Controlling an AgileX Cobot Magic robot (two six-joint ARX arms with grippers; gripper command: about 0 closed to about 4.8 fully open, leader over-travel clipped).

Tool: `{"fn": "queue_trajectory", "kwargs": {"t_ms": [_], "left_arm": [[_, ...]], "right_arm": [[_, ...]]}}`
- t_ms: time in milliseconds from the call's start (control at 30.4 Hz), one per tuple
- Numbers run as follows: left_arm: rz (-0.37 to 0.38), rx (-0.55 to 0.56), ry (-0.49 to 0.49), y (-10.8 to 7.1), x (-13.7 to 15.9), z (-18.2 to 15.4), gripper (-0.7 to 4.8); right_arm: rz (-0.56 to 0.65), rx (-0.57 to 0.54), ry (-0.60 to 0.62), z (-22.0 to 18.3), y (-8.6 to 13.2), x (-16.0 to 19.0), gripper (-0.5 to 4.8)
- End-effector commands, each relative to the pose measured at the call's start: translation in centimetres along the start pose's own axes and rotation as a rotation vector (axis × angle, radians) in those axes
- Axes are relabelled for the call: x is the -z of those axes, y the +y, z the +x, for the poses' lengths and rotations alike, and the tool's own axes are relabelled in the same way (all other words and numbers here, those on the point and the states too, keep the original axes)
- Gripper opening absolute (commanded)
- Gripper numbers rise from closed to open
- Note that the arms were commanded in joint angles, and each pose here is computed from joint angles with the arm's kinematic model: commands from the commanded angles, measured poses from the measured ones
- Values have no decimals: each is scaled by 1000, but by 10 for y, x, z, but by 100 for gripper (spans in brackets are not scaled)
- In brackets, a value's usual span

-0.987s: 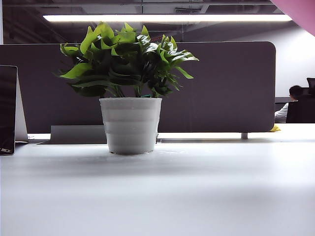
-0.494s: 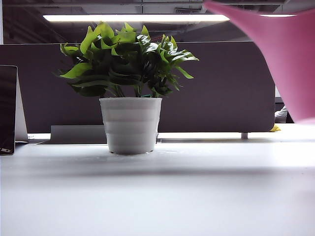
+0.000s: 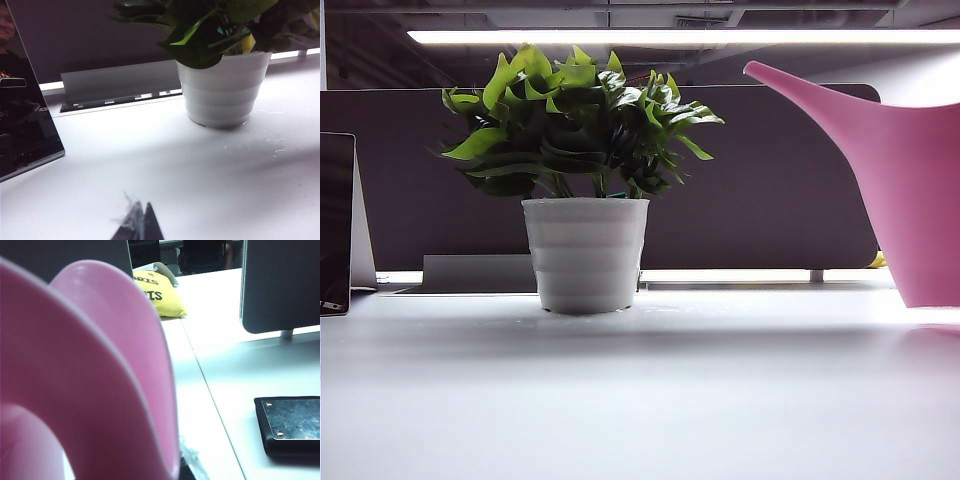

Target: Pick up the watering can from the table, water the potted plant, and put the can back.

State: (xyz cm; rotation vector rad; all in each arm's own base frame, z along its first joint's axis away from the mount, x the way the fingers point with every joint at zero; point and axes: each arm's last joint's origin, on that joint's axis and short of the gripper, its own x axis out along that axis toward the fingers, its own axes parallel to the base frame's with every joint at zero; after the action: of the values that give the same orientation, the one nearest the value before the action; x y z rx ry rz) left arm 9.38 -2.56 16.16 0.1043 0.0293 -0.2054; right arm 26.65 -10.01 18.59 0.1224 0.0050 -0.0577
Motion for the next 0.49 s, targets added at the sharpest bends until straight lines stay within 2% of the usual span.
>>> {"fn": "queue_trajectory", "kwargs": {"t_ms": [33, 165, 494], "left_arm": [[-1, 1, -5, 0, -1, 0, -5], [-1, 1, -5, 0, -1, 0, -5], [0, 1, -5, 0, -1, 0, -5]], "right_arm": [[-17, -47, -124, 5, 0, -7, -5], [-38, -69, -143, 9, -2, 2, -5], [-24, -83, -102, 14, -5, 19, -5]]}}
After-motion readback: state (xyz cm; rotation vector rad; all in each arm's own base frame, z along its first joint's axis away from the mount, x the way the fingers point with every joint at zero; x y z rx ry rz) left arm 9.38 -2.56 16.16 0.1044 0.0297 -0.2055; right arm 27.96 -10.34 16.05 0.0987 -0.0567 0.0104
